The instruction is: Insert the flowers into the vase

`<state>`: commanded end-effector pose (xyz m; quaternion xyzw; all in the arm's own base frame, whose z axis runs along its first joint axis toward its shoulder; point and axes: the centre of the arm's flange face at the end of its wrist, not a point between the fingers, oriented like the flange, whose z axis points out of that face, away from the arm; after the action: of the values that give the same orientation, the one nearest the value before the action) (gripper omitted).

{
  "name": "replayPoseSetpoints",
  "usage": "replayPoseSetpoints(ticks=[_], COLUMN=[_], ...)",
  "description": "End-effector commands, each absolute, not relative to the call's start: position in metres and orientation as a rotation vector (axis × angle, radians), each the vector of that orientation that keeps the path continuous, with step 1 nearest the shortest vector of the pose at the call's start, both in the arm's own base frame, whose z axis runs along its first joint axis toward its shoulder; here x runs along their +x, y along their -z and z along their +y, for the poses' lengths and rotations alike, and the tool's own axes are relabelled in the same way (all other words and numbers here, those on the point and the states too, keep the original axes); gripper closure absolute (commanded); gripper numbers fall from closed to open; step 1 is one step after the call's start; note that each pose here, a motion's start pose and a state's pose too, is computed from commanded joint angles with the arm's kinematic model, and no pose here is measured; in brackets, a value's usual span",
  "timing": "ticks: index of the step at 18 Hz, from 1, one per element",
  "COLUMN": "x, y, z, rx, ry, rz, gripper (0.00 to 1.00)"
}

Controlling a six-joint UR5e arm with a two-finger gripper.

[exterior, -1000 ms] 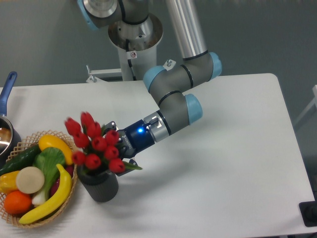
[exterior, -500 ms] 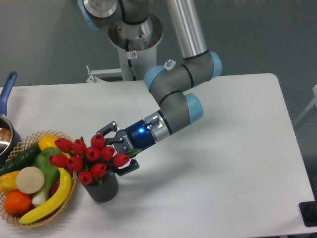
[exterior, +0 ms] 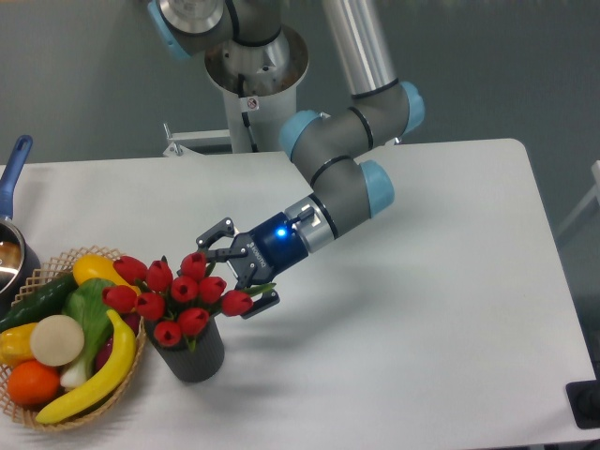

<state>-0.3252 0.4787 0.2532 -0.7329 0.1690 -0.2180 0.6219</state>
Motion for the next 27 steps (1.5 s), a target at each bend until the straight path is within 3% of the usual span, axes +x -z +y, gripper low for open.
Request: replayPoseSetpoints(ticks=[5, 6, 8, 14, 18, 24, 27], x=[-0.366, -0.376, -0.391, -0.444, -0.477, -0.538, -0.547], y=[-0.261, -0.265, -0.269, -0.261, -0.280, -0.317, -0.304], z=[0.437, 0.427, 0.404, 0.344, 0.319, 0.302, 0.293], rx=[-1.695, -1.696, -1.701, -1.836, -2.030, -2.465, -2.634], ry=[0.415, 0.389, 0.349, 0.220, 0.075, -0.217, -0.257], rz=[0.302, 0.285, 0.242, 0.142, 0.164, 0.234, 0.227], gripper=[0.20, 0.17, 0.00, 0.00, 0.00, 0.00, 0.00])
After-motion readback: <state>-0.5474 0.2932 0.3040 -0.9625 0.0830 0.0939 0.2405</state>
